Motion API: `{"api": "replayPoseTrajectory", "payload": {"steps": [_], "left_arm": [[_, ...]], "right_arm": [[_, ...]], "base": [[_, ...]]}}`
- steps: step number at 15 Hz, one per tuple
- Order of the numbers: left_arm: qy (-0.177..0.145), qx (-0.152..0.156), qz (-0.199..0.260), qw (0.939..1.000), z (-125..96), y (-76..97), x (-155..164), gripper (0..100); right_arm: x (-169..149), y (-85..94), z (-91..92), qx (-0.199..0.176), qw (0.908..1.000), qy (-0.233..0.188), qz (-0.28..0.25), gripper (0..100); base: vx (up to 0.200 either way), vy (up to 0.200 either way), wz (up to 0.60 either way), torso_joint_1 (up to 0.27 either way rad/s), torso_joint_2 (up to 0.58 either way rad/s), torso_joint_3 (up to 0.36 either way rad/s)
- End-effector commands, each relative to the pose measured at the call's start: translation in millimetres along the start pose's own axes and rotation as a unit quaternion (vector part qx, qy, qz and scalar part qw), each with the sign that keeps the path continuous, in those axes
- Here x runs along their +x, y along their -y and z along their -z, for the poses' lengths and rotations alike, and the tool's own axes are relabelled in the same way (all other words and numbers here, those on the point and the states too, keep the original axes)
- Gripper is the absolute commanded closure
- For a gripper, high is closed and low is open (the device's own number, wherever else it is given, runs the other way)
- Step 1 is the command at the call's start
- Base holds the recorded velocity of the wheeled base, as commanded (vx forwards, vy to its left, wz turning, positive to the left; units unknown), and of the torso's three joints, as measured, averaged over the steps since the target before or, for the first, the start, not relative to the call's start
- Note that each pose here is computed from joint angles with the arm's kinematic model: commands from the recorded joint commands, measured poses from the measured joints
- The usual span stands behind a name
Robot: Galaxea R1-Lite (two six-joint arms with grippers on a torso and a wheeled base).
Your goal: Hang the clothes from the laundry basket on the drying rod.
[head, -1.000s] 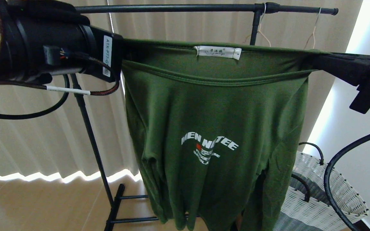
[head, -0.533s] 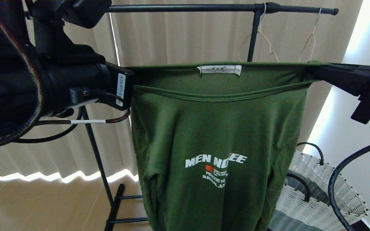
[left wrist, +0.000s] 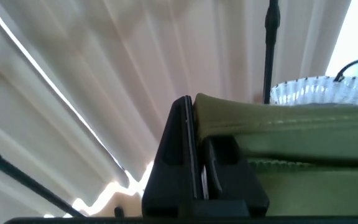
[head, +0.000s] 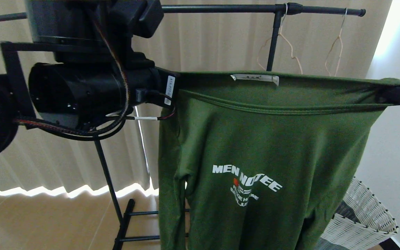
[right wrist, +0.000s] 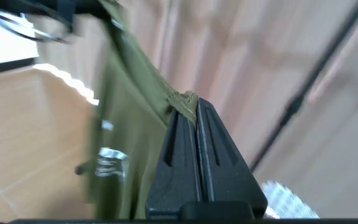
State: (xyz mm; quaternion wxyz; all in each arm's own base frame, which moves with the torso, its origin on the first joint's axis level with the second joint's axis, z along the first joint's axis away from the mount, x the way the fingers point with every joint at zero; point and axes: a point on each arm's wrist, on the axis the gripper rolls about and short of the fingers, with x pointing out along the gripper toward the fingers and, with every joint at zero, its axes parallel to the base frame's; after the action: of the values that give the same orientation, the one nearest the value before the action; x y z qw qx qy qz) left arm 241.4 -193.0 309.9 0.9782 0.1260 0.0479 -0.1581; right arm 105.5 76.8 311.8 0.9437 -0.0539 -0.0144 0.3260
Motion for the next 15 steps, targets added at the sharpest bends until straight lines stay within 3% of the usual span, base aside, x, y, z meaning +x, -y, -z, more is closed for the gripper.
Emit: {"api": "replayPoseTrajectory", "payload": {"steps": [1,3,6,11,13,15], "left_arm": [[-0.012,0.005,0.001,0.9999,5,11.1,26,100],[-0.015,0.006,0.000,0.9999,6,11.7,29,100],[-0.018,0.005,-0.003,0.9998,8,8.5,26,100],[-0.030,0.010,0.009,0.9995,2,-10.3,-20,100],[-0.023,0.010,0.065,0.9976,-1,-24.8,-63,100],[-0.022,0.012,0.127,0.9916,0,-36.1,-97,100]], "right_arm": [[-9,-2.7,-3.4,-0.001,0.9996,0.017,-0.024,100],[-8,-4.2,-1.3,-0.001,0.9985,0.018,-0.051,100],[-5,-4.1,2.7,-0.002,0.9987,0.009,-0.050,100],[11,5.9,9.7,0.001,0.9997,-0.017,-0.016,100],[38,12.8,10.2,0.000,1.0000,-0.005,-0.002,100],[61,19.6,14.0,-0.002,0.9999,0.007,0.010,100]], "base": [[0.000,0.000,0.00,0.000,0.00,0.000],[0.000,0.000,0.00,0.000,0.00,0.000],[0.000,0.000,0.00,0.000,0.00,0.000],[0.000,0.000,0.00,0.000,0.00,0.000],[0.000,0.000,0.00,0.000,0.00,0.000],[0.000,0.000,0.00,0.000,0.00,0.000]]}}
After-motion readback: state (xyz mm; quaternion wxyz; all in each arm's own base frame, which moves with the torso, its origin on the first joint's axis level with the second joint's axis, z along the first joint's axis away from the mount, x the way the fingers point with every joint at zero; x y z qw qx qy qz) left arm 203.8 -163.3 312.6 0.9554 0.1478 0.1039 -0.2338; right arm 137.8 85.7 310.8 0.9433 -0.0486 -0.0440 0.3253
